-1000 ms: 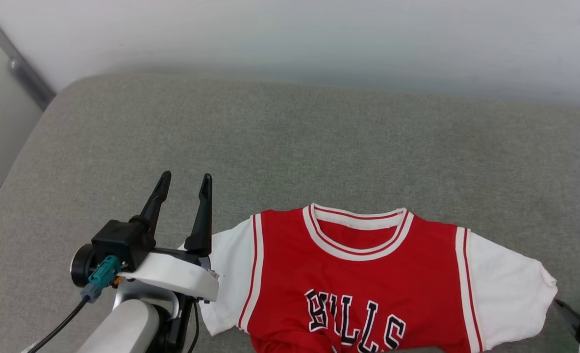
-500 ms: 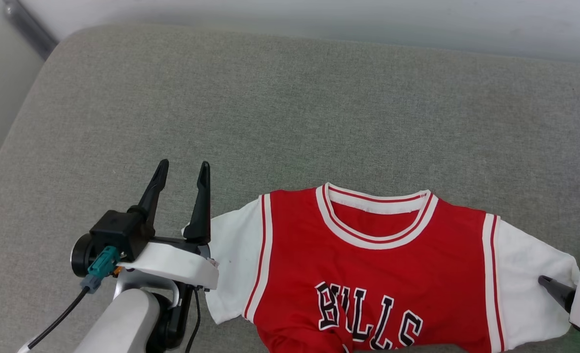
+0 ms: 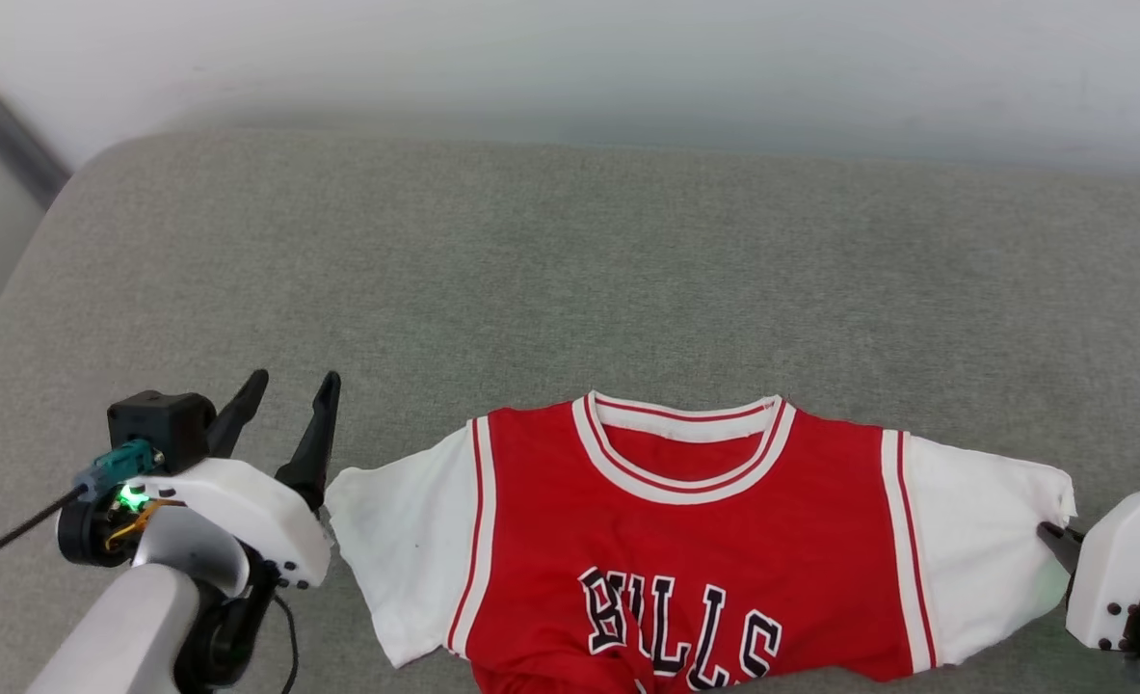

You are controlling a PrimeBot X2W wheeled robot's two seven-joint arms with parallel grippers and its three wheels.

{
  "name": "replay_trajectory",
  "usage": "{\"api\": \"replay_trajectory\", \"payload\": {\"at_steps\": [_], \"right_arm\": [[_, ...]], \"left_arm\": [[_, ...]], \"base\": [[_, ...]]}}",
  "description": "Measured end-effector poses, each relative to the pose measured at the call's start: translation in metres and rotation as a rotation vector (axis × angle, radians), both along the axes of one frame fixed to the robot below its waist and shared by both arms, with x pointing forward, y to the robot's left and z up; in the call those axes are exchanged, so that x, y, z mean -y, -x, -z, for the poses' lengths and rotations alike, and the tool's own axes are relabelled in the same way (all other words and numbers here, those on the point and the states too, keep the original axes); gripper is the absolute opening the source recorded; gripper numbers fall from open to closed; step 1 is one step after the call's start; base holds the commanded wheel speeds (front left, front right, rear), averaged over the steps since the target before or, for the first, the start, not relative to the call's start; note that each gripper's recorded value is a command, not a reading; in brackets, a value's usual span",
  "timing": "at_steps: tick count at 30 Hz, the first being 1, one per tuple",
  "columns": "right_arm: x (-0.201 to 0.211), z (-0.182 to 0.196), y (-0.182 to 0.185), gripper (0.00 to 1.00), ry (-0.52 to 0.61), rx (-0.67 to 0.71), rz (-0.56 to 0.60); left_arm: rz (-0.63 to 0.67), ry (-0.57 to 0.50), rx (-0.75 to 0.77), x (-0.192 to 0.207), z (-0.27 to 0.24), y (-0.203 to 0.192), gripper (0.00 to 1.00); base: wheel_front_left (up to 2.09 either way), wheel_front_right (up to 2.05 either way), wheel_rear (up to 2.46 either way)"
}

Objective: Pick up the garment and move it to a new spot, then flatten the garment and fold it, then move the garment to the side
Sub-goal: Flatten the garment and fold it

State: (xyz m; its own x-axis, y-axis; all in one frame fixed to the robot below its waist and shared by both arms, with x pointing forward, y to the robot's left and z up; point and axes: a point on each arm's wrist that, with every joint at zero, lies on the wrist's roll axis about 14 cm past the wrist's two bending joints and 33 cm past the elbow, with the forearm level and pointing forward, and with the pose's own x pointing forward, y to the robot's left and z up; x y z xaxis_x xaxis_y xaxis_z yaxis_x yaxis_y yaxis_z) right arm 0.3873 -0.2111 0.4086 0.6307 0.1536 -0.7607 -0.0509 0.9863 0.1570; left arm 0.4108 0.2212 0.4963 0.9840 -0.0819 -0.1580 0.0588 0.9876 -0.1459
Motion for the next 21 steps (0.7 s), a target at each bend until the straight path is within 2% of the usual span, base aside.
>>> {"api": "replay_trajectory", "payload": {"at_steps": [11, 15, 19, 20, 21], "right_arm": [[0.004, -0.021, 0.019, 0.00, -0.017, 0.077, 0.040], [0.004, -0.013, 0.020, 0.00, -0.023, 0.063, 0.049], [0.008, -0.005, 0.022, 0.00, -0.014, 0.044, 0.064], [0.009, -0.003, 0.022, 0.00, -0.013, 0.039, 0.069], [0.010, -0.002, 0.023, 0.00, -0.016, 0.038, 0.073]], "left_arm": [[0.202, -0.022, -0.580, 0.009, 0.082, 0.033, 1.00], [0.209, -0.017, -0.741, 0.008, 0.110, 0.041, 1.00], [0.224, 0.012, -0.827, 0.014, 0.126, 0.038, 1.00], [0.233, 0.009, -0.845, 0.014, 0.130, 0.038, 0.90], [0.241, 0.012, -0.860, 0.015, 0.133, 0.037, 0.56]], "base": [[0.00, 0.00, 0.00], [0.00, 0.00, 0.00], [0.00, 0.00, 0.00], [0.00, 0.00, 0.00], [0.00, 0.00, 0.00]]}}
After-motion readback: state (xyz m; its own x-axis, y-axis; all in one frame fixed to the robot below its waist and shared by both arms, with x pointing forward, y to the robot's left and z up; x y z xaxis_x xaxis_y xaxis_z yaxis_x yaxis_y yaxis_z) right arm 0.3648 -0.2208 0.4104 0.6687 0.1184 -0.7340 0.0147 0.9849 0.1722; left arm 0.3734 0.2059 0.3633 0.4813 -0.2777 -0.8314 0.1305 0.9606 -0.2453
